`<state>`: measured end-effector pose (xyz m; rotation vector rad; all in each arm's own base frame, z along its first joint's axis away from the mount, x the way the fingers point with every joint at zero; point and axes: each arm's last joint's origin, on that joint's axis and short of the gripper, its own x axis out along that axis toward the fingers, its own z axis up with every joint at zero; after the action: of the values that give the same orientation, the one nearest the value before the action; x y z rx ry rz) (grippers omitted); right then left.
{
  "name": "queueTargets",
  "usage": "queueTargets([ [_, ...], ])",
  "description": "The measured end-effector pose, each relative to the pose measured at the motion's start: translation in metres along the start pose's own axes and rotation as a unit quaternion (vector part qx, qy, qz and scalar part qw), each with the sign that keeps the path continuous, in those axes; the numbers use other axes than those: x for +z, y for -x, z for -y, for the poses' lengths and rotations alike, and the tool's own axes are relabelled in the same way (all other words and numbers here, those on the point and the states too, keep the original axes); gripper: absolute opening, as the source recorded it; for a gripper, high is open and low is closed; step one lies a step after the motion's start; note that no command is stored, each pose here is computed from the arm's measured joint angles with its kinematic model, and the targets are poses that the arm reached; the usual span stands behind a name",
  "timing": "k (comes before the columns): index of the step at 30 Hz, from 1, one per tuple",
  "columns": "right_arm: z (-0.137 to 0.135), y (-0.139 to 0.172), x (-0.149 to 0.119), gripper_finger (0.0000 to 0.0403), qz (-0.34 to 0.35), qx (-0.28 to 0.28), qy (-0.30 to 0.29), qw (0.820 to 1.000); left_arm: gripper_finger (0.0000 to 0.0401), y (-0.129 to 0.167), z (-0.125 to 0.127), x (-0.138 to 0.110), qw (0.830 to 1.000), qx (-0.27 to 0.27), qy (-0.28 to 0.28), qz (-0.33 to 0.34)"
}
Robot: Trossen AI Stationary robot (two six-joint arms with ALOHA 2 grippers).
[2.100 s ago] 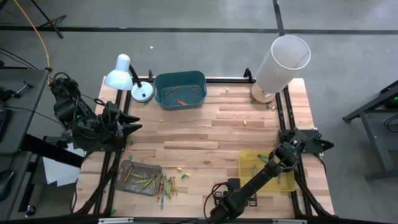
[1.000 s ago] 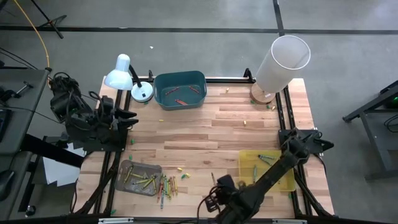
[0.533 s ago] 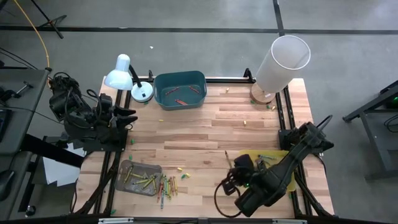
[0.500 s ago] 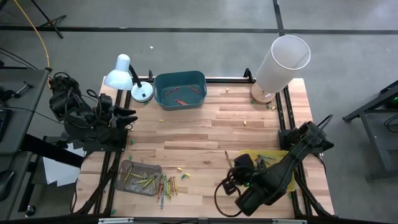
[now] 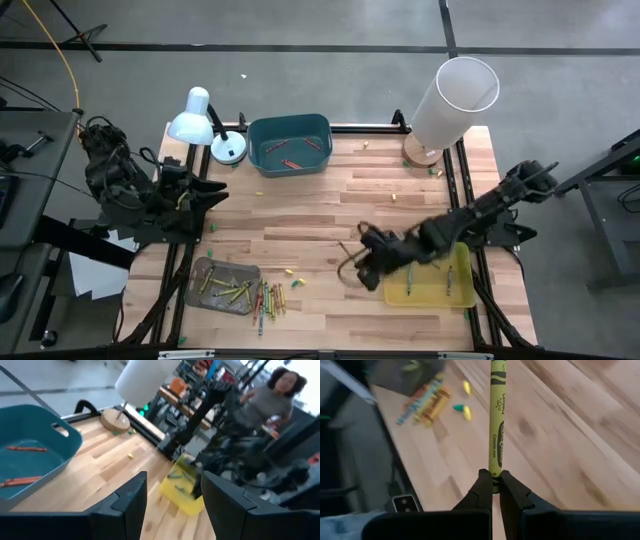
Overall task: Sort crayons
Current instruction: Put the yellow crayon into the gray bin
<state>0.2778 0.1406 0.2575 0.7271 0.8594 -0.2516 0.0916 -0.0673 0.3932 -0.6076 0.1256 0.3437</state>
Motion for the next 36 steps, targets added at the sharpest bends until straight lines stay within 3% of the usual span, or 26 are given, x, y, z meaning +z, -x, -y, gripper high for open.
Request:
queueTargets([
  [5,0.048,-0.01,0.023,0.0,0.037,0.112,0.039,0.992,0.0172,-0.013,0.02,-0.012,0.997,0.041,-0.004,0.063],
  [9,0.069,0.002,0.058,0.0,0.108,0.176,0.077,0.975,0.0172,-0.031,0.031,-0.027,0.993,0.081,-0.011,0.087],
  [16,0.083,0.031,0.127,0.0,0.228,0.205,0.145,0.941,0.0172,-0.07,0.037,-0.047,0.991,0.124,0.018,0.046],
  [23,0.088,0.038,0.174,0.0,0.265,0.187,0.154,0.933,0.0172,-0.086,0.017,-0.031,0.986,0.156,-0.064,-0.011],
  [29,0.078,0.009,0.192,0.0,0.232,0.197,0.154,0.94,0.0172,-0.068,-0.008,0.005,0.983,0.145,-0.113,-0.015],
  [33,0.06,-0.038,0.186,0.0,0.169,0.207,0.154,0.951,0.0172,-0.044,-0.023,0.024,0.983,0.126,-0.137,-0.001],
  [36,0.036,-0.075,0.181,0.0,0.141,0.221,0.173,0.949,0.0172,-0.027,-0.034,0.035,0.984,0.118,-0.135,0.022],
])
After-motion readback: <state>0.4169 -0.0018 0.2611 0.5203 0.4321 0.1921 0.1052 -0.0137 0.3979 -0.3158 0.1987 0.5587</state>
